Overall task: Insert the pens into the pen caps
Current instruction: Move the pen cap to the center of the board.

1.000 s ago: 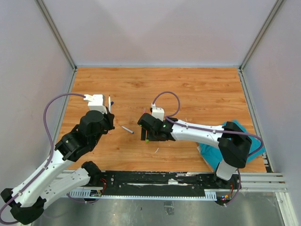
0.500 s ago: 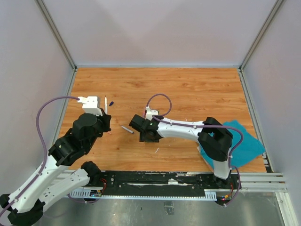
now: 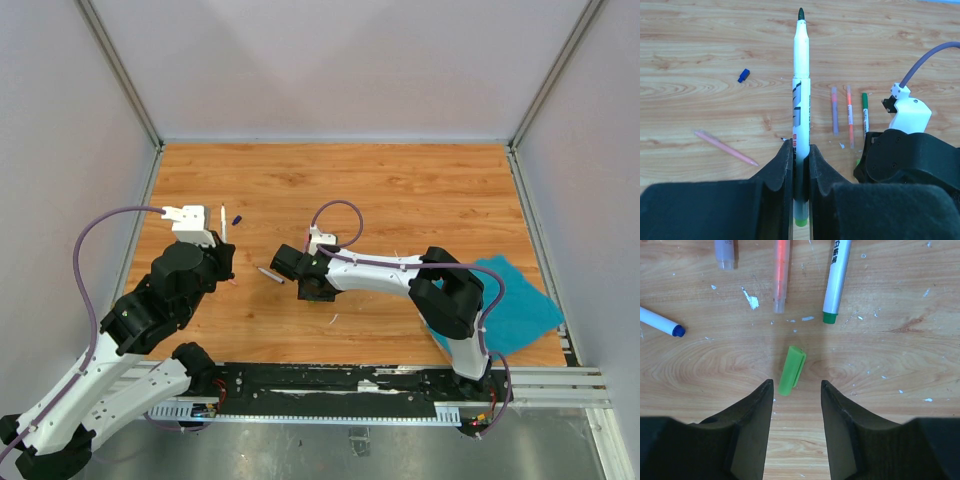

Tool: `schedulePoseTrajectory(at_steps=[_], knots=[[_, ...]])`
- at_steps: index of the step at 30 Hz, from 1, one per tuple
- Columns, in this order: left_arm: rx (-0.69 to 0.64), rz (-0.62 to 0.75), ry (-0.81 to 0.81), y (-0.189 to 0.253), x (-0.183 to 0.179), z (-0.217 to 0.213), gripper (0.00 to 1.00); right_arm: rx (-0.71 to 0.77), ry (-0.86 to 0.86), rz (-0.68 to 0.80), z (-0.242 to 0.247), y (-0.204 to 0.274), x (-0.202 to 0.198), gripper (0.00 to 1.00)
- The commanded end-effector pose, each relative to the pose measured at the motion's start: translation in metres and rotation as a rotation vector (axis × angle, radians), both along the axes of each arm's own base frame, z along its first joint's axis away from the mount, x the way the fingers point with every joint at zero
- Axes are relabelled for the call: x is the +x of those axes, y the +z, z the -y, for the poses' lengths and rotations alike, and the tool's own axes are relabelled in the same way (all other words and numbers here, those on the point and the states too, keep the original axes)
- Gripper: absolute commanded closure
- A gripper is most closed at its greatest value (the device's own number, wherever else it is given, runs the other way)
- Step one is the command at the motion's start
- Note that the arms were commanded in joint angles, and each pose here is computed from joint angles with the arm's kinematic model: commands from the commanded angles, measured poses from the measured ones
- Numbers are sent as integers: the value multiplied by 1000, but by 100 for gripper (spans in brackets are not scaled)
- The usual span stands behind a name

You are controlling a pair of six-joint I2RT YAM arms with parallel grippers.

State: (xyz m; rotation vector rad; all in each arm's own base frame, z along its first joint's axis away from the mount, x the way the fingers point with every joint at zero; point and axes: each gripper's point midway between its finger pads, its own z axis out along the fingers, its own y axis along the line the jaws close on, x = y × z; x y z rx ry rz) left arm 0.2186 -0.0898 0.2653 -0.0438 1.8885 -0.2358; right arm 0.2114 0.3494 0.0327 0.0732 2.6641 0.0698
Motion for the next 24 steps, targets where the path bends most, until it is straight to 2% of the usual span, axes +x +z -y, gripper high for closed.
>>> schedulePoseTrajectory(at_steps=[1,13,18,24], knots=[[1,25,7,7,0,-4,99,-48,-55,25,6,-7,11,57],[1,22,-2,5,1,-2,100,-100,-53,-9,12,-22,6,66],[0,24,0,5,1,-2,99,-118,-16,-10,15,-20,4,81],[0,24,0,5,1,-2,99,-97,114,49,20,-3,3,89]])
